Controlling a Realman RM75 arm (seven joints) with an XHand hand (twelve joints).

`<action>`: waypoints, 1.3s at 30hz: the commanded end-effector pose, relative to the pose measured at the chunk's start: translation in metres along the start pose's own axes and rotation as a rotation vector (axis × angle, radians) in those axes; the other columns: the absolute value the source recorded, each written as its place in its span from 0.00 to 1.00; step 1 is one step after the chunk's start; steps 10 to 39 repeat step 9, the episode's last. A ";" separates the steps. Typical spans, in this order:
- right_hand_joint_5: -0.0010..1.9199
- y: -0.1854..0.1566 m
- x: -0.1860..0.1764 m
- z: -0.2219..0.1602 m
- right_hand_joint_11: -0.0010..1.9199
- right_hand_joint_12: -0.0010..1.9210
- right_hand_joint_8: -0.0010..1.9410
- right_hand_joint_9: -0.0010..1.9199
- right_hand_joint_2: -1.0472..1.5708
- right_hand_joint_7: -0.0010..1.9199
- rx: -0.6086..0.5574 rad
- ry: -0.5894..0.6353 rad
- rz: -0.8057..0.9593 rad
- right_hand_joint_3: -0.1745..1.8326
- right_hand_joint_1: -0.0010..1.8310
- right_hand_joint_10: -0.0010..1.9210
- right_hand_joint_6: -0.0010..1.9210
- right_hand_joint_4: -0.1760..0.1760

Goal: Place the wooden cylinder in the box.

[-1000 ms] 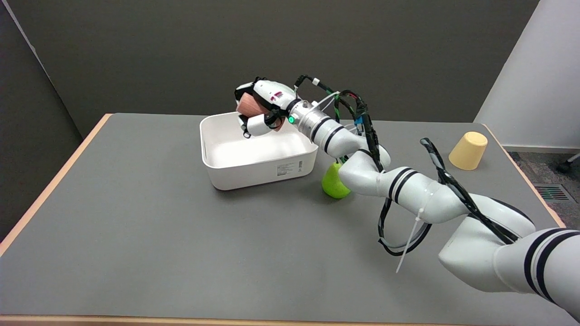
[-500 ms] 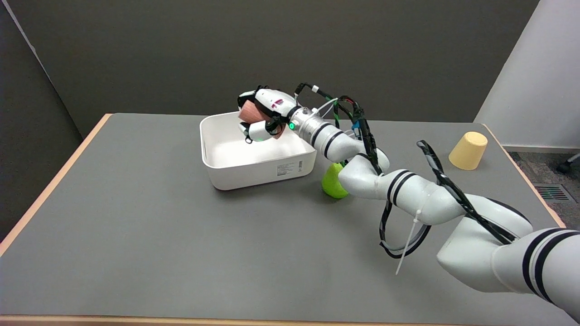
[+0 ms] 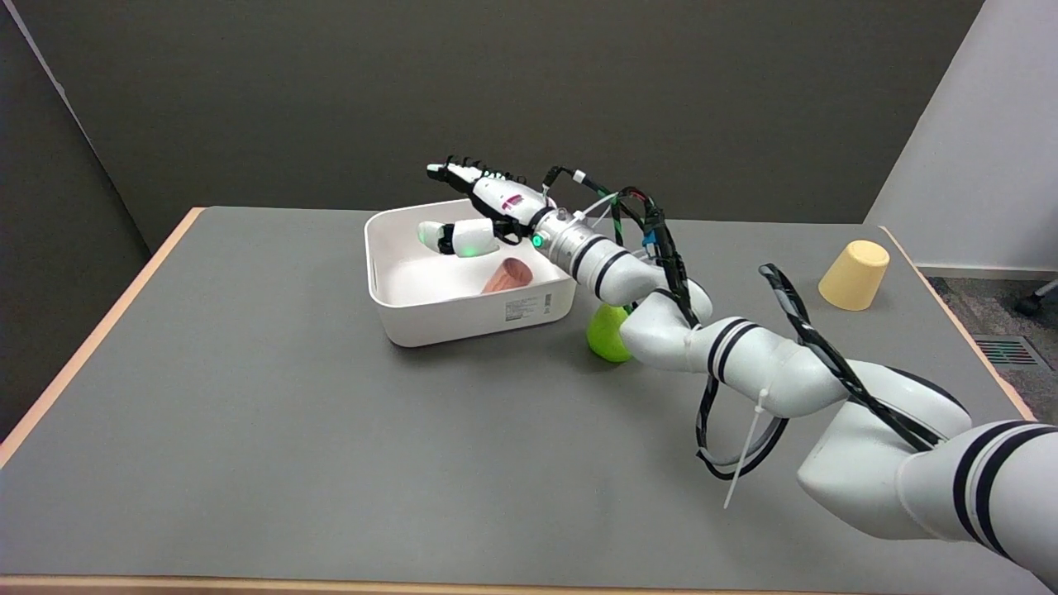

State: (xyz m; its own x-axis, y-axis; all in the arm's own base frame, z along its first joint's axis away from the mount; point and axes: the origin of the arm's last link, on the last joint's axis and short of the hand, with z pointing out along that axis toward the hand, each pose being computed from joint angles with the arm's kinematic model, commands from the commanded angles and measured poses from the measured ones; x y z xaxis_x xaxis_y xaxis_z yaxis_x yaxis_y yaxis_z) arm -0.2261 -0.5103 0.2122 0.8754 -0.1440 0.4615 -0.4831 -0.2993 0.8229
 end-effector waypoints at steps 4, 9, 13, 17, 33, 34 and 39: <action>0.02 -0.030 0.052 -0.047 0.00 0.53 0.08 0.00 0.62 0.01 0.252 0.342 0.301 0.56 0.10 0.15 0.15 0.61; 0.03 -0.017 0.079 -0.104 0.00 0.53 0.08 0.00 0.62 0.02 0.330 0.579 0.452 0.55 0.10 0.17 0.16 0.59; 0.03 -0.017 0.079 -0.104 0.00 0.53 0.08 0.00 0.62 0.02 0.330 0.579 0.452 0.55 0.10 0.17 0.16 0.59; 0.03 -0.017 0.079 -0.104 0.00 0.53 0.08 0.00 0.62 0.02 0.330 0.579 0.452 0.55 0.10 0.17 0.16 0.59; 0.03 -0.017 0.079 -0.104 0.00 0.53 0.08 0.00 0.62 0.02 0.330 0.579 0.452 0.55 0.10 0.17 0.16 0.59; 0.03 -0.017 0.079 -0.104 0.00 0.53 0.08 0.00 0.62 0.02 0.330 0.579 0.452 0.55 0.10 0.17 0.16 0.59; 0.03 -0.017 0.079 -0.104 0.00 0.53 0.08 0.00 0.62 0.02 0.330 0.579 0.452 0.55 0.10 0.17 0.16 0.59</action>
